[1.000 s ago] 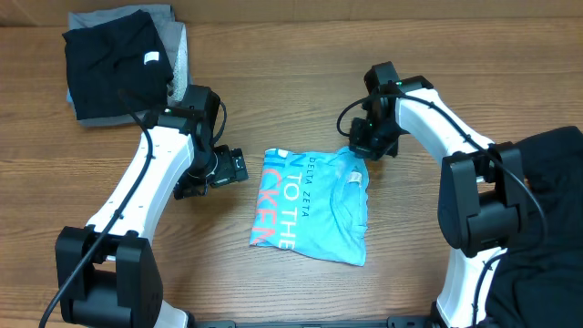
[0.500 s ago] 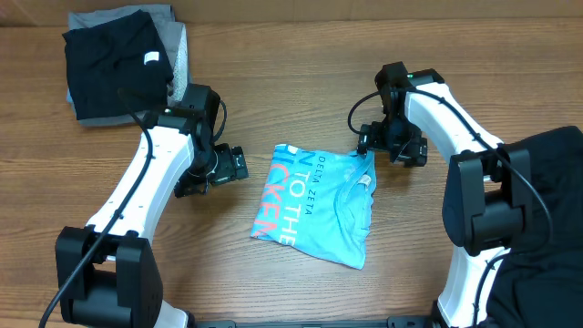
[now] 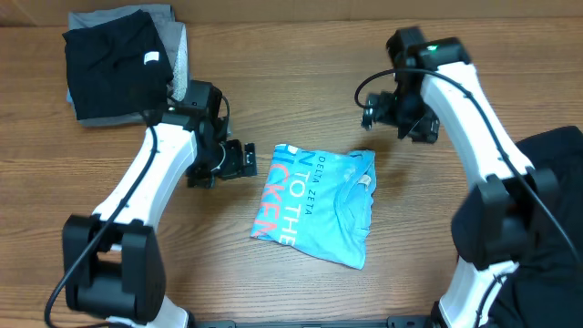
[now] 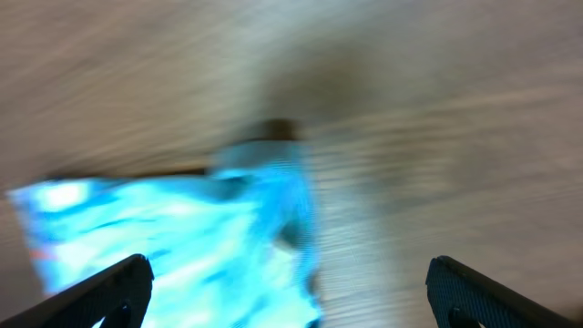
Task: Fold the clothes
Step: 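Raise the right gripper away and grasp the bundle's left edge with left gripper, then carry the folded blue shirt with the left gripper toward the dark stack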
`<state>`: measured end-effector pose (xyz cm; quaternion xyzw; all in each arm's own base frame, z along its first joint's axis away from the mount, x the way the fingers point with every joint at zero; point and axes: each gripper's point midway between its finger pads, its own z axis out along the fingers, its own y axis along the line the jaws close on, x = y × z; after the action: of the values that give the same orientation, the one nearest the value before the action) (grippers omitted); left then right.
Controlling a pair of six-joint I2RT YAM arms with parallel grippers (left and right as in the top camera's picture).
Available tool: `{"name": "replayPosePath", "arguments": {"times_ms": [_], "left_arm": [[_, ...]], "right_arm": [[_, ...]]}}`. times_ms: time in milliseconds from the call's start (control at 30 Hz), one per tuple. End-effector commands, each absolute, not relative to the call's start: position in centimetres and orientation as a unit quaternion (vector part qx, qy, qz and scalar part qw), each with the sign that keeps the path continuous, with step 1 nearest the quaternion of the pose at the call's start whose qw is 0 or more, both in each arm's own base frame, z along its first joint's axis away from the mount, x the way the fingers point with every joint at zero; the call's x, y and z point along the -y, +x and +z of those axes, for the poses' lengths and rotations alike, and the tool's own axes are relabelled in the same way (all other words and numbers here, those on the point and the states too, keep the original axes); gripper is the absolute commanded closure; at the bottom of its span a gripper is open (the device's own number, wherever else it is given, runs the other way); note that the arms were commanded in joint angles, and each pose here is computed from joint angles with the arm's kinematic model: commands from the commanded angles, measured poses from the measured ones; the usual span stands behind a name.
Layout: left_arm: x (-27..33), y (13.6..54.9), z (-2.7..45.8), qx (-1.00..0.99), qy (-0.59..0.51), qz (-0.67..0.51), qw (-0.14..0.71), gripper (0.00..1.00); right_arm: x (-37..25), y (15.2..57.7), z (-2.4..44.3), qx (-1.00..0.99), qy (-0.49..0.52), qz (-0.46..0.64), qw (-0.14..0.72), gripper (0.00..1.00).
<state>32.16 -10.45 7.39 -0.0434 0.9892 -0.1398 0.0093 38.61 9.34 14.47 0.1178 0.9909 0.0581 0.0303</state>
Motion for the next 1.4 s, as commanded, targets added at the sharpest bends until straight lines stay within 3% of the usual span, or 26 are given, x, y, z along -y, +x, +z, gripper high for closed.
{"name": "replayPosePath", "arguments": {"times_ms": [0,467,867,967,1067,1133,1200,1367], "left_arm": [[13.4,31.5,5.8,-0.974,0.008,-0.224,-0.033,0.00],[16.6,29.5,0.0,-0.935,0.043,-0.326,-0.135,0.00],[20.2,26.7,-3.5,-0.921,0.081,-0.330,-0.189,0.01],[20.8,26.9,-3.7,-0.924,0.082,-0.326,-0.183,0.35],[20.9,27.1,-3.7,-0.925,0.074,-0.326,-0.181,0.60],[20.9,27.2,-3.7,-0.925,0.073,-0.326,-0.180,0.69],[20.9,27.2,-3.7,-0.925,0.074,-0.326,-0.180,0.92],[20.6,28.4,-3.3,-0.929,0.073,-0.323,-0.167,0.96]], "right_arm": [[-11.4,38.8,19.8,-0.981,0.063,0.167,0.078,0.00],[-2.4,38.7,20.2,-0.964,0.167,0.195,0.068,0.00],[-1.6,39.0,20.0,-0.965,0.172,0.185,0.074,0.00],[-1.5,38.9,19.9,-0.966,0.172,0.180,0.073,0.00],[-1.5,38.8,19.7,-0.966,0.173,0.180,0.070,0.00],[-1.5,38.7,19.4,-0.966,0.174,0.179,0.066,0.00],[-1.5,38.5,18.8,-0.967,0.175,0.178,0.059,0.00],[-1.2,37.9,17.6,-0.969,0.179,0.165,0.044,0.00]]}}
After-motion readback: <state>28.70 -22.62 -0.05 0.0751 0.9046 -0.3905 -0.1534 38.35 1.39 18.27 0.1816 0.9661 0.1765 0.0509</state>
